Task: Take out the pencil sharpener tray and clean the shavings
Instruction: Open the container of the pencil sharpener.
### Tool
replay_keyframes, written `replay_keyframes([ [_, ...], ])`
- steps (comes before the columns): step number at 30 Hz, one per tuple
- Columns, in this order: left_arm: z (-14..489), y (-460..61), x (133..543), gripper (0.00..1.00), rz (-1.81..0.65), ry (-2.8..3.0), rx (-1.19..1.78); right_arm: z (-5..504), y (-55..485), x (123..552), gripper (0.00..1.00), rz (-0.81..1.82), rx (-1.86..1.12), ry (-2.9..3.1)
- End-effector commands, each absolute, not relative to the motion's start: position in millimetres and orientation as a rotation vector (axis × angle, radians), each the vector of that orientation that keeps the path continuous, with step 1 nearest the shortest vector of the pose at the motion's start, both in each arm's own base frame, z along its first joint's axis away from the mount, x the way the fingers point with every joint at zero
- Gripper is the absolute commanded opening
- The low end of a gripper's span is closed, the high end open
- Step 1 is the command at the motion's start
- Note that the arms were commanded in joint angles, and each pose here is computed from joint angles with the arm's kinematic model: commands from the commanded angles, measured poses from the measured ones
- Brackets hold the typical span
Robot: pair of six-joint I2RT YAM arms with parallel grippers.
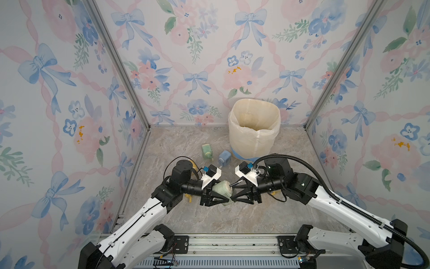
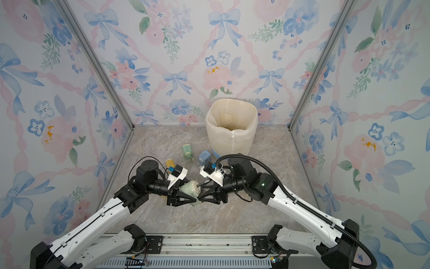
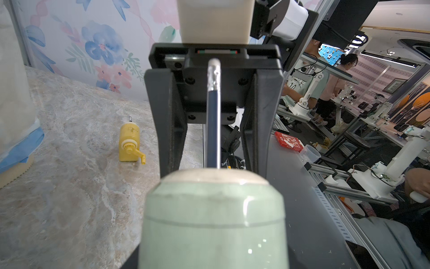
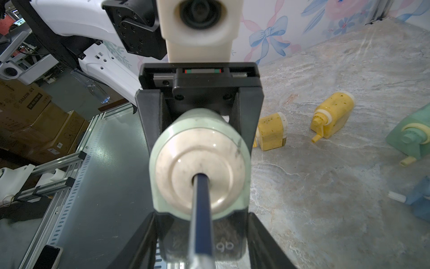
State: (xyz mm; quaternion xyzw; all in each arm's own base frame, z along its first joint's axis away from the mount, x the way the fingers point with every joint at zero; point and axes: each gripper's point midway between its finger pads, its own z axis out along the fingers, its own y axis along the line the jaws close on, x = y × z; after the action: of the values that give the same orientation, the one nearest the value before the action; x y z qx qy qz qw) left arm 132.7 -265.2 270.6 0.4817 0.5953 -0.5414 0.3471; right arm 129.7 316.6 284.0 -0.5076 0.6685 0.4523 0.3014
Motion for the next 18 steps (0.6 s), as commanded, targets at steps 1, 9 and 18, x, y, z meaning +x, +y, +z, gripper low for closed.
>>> replay_keyframes([
  [1, 275.7, -264.5, 124.3, 0.0, -1.413, 1.487, 1.289, 301.2, 309.2, 126.7, 0.46, 1.193, -1.331, 1.744],
  [9, 274.4, -264.9, 125.6, 0.0, -1.412, 1.492, 1.287, 307.2, 298.9, 132.9, 0.46, 1.175, -1.288, 1.75],
  [18, 278.3, -264.6, 125.3, 0.0, -1.404, 1.48, 1.288, 301.7, 300.1, 127.0, 0.78, 1.185, -1.31, 1.762],
])
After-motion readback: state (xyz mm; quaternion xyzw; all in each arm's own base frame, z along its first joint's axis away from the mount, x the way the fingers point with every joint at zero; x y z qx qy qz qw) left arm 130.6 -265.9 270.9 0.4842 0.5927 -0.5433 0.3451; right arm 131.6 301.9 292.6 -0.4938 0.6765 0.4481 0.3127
